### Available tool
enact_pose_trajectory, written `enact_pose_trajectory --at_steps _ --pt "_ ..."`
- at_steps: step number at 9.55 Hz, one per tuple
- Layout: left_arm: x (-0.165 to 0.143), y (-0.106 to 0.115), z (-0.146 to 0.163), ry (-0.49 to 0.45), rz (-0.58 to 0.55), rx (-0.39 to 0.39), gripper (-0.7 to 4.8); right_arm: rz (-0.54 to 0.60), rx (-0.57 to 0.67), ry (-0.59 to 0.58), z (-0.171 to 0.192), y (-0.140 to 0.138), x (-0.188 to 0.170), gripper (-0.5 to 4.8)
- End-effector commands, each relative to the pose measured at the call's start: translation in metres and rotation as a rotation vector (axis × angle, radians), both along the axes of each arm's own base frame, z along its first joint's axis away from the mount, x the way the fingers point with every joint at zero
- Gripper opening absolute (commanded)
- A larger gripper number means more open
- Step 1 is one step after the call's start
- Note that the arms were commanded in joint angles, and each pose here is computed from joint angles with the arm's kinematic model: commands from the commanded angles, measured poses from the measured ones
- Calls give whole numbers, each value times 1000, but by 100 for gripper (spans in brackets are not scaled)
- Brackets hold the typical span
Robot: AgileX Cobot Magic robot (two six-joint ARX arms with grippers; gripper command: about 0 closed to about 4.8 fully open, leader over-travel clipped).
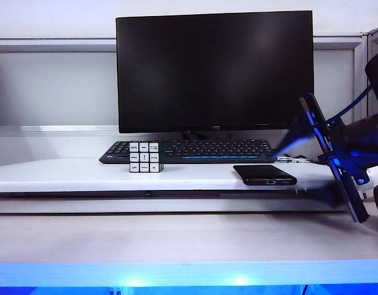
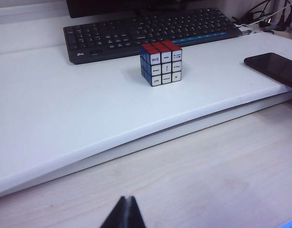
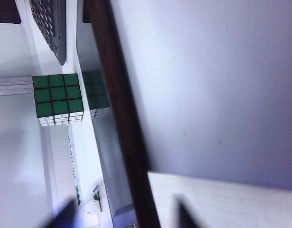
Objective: Put the phone on top of the Rubik's Cube.
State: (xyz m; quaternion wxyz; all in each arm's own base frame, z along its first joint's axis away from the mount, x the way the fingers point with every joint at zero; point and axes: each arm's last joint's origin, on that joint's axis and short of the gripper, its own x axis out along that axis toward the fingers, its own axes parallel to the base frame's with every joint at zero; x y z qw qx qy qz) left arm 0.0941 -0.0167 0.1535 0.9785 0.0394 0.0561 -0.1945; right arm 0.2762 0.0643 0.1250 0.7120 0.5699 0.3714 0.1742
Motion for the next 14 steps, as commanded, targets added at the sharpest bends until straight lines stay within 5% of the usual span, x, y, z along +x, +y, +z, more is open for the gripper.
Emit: enact_pose_trajectory --at_steps 1,2,3,8,14 --pt "0 0 -2 19 -7 2 -6 12 6 -16 2 1 0 198" --pt "0 0 -2 19 -7 2 -6 29 13 -14 2 2 0 196" --pt "0 0 -2 19 -7 2 -6 28 12 -14 2 2 0 100" --pt "0 0 -2 19 -6 2 -6 30 9 -17 2 2 0 2" --pt "0 0 -2 19 11 5 -6 43 5 -128 10 3 2 -7"
